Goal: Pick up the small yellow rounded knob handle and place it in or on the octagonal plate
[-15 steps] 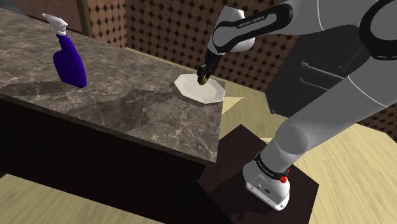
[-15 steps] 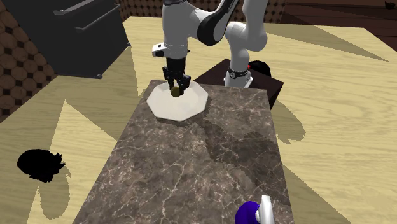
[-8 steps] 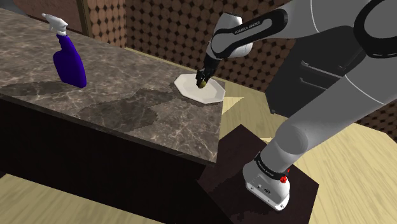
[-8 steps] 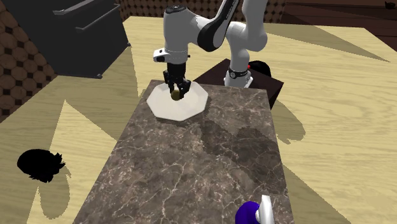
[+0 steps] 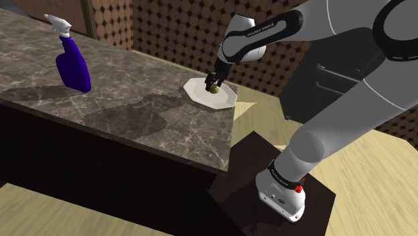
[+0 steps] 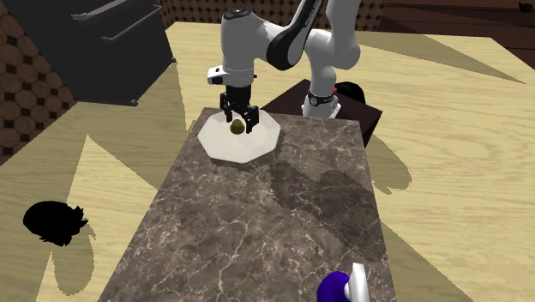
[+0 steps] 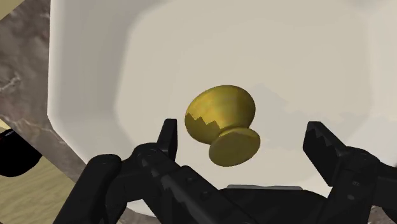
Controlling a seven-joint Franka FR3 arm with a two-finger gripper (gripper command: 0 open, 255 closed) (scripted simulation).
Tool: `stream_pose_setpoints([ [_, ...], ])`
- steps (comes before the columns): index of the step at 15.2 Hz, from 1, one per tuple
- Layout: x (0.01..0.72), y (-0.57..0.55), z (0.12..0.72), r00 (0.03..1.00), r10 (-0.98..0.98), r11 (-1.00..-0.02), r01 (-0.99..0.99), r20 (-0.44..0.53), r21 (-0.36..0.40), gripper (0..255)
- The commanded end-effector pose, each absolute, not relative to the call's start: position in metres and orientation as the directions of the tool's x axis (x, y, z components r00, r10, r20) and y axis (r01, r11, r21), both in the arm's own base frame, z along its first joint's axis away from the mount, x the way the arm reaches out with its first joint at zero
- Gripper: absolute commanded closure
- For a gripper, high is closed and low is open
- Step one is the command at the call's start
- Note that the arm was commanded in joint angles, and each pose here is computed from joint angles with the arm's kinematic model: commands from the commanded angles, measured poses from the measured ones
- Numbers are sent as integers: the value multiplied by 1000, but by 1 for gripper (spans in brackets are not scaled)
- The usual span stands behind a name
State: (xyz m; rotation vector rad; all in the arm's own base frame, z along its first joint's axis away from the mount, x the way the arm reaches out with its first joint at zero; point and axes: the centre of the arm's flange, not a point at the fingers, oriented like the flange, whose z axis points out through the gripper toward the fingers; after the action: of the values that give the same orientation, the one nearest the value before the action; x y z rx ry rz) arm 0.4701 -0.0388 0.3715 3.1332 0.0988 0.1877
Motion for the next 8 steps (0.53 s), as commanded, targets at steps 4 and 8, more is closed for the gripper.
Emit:
stream_pose_setpoints([
  [4, 468, -39, 398, 991, 63, -998, 63, 119, 5, 0],
  [8, 465, -39, 421, 991, 63, -998, 63, 119, 5, 0],
])
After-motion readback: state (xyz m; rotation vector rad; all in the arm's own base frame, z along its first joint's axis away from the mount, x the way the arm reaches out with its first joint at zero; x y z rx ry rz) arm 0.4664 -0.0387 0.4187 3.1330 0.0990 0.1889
